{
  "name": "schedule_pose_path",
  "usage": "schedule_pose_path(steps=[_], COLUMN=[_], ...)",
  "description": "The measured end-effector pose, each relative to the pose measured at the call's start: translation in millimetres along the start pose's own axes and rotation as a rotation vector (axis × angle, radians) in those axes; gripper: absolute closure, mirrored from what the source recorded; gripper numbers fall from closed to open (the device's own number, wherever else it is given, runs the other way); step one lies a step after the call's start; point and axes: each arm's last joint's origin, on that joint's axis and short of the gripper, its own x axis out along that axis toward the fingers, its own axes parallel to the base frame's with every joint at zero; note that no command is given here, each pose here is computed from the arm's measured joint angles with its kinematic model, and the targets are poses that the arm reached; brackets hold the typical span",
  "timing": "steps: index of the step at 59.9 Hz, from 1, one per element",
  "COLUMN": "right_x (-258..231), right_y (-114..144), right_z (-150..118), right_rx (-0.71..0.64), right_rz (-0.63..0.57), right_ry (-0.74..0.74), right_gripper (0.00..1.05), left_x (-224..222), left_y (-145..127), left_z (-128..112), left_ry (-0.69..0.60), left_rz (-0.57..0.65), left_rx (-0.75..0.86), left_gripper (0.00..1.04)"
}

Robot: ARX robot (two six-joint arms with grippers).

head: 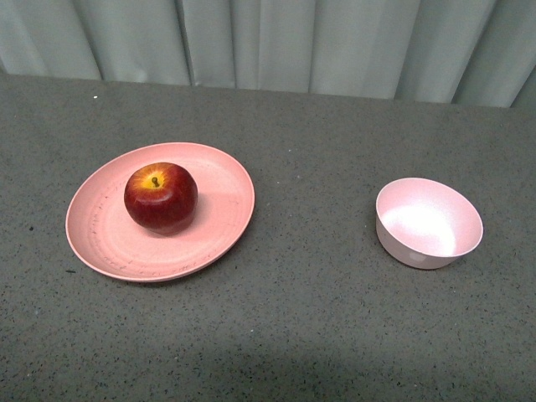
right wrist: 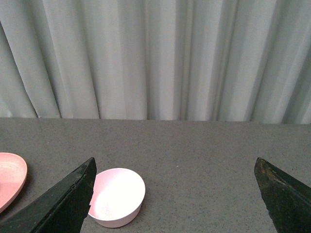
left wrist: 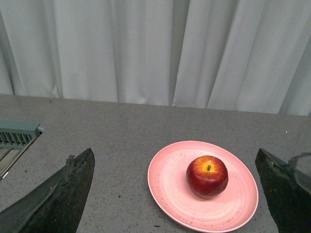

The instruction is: Move apple from plate to bowl

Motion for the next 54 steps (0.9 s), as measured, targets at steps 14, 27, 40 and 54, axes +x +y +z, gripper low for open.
schedule_pose_path(steps=[14, 27, 40, 54], right_x=[0.0, 0.0, 0.0, 0.0], right_y=[0.0, 0.0, 0.0, 0.0], right_z=[0.0, 0.0, 0.0, 0.0], right_rx=[0.000, 0.000, 0.000, 0.000], right_rz=[0.000, 0.000, 0.000, 0.000], right_ry=[0.000, 0.000, 0.000, 0.000], right_gripper=[0.09, 0.09, 0.09, 0.09], left_x=[0.0, 0.0, 0.0, 0.0], left_y=[0.0, 0.0, 0.0, 0.0], left_z=[0.0, 0.0, 0.0, 0.0], left_ry=[0.000, 0.000, 0.000, 0.000], left_rz=[0.000, 0.000, 0.000, 0.000], left_rx=[0.000, 0.000, 0.000, 0.000], left_gripper=[0.07, 0.07, 0.07, 0.07])
